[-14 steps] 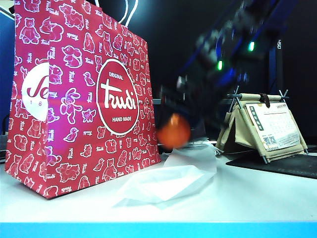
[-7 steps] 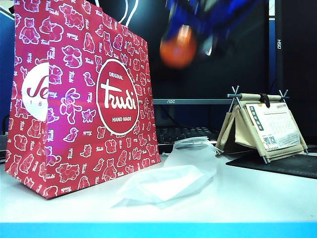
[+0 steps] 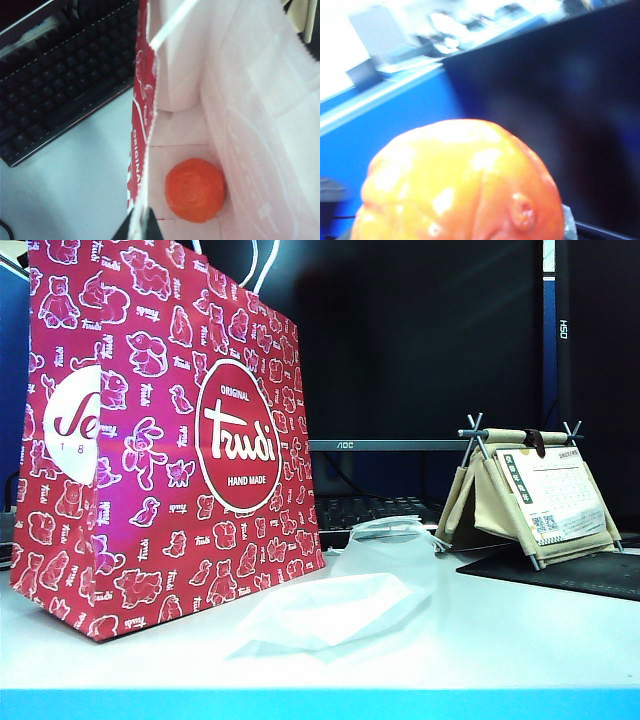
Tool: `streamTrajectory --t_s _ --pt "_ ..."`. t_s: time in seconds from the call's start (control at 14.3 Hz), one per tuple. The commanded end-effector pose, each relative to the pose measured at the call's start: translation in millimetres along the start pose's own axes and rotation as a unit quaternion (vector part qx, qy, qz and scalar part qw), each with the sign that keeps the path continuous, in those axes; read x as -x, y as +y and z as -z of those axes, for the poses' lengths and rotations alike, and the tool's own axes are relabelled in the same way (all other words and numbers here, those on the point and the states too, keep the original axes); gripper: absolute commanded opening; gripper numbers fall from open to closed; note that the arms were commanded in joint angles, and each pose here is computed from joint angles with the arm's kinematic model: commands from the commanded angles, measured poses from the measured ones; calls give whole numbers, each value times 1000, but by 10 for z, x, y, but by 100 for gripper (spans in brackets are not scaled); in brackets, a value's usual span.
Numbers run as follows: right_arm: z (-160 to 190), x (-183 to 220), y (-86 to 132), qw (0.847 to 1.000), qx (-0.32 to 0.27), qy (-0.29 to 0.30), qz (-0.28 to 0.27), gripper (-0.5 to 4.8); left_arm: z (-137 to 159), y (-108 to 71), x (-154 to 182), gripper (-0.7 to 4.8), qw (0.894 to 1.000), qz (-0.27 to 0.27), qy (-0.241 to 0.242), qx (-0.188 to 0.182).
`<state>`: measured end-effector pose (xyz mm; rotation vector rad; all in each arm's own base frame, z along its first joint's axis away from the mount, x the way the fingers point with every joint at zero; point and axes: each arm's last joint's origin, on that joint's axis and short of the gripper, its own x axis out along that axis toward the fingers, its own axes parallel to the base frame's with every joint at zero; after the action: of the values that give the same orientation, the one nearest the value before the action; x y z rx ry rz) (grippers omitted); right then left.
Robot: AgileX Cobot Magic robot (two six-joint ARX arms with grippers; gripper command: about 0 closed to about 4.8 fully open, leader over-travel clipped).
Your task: Open the paper bag and put two oranges into the paper bag.
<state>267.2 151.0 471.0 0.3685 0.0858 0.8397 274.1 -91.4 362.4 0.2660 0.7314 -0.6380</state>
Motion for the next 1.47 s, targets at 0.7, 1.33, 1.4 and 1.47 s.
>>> streamTrajectory --t_s 0.7,1.33,1.4,1.47 --pt "770 -574 386 989 -2 146 -6 -6 -6 -4 16 -5 1000 4 -3 1" --pt "1108 -734 405 975 -12 223 -9 -6 -15 -15 19 -5 1000 23 -11 9" --pt "1064 -719 431 976 -11 215 -15 -6 -16 -15 19 -5 1000 23 -12 9" --pt "996 -713 468 978 -12 208 -24 -6 -16 -15 19 -5 1000 23 -12 9"
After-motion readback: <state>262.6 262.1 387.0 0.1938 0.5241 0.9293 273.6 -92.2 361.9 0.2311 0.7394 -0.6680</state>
